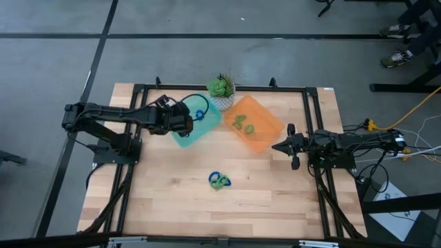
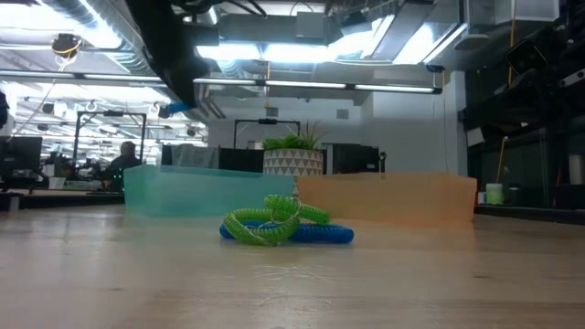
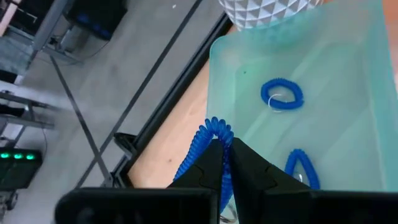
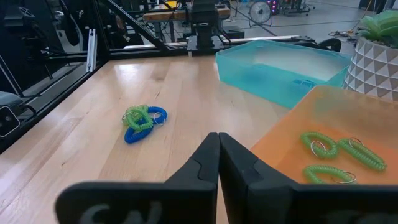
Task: Sort spring keychains
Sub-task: Put the blue spring keychain into the green bin
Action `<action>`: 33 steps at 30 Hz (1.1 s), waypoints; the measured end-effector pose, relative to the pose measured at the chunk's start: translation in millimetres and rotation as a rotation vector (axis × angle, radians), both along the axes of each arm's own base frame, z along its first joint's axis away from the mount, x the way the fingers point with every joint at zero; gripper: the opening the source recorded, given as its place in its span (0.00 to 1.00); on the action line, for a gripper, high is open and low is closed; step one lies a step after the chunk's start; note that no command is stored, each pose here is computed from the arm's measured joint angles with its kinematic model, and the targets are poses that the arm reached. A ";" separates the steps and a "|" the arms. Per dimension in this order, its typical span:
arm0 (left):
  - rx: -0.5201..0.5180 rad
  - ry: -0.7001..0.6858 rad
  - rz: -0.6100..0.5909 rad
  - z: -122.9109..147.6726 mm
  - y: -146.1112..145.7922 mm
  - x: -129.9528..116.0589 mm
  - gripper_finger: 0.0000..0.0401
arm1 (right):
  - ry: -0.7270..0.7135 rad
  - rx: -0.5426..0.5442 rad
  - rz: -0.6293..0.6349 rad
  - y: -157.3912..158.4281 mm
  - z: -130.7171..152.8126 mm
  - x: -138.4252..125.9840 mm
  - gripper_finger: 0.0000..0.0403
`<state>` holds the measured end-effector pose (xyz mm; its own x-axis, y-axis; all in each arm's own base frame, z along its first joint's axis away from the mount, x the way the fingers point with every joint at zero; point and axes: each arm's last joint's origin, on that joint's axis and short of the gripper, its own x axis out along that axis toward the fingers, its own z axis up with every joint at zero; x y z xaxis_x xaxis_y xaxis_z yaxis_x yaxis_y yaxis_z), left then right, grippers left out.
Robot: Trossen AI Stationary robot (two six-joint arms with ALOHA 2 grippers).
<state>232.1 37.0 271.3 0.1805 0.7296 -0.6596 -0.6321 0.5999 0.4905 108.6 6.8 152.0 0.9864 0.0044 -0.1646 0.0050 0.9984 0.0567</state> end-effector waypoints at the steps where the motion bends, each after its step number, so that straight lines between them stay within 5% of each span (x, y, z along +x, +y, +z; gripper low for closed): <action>1: -0.004 0.009 -0.002 -0.1 1.9 -0.2 0.03 | 0.000 0.000 0.000 0.0 0.0 0.0 0.02; 15: -0.052 -0.026 0.010 -16.3 19.3 1.2 0.03 | 0.000 0.000 0.000 0.0 0.0 0.0 0.02; 33: -0.353 -0.200 -0.040 -81.2 33.5 -6.2 0.03 | 0.001 0.000 0.000 0.0 -0.1 0.0 0.02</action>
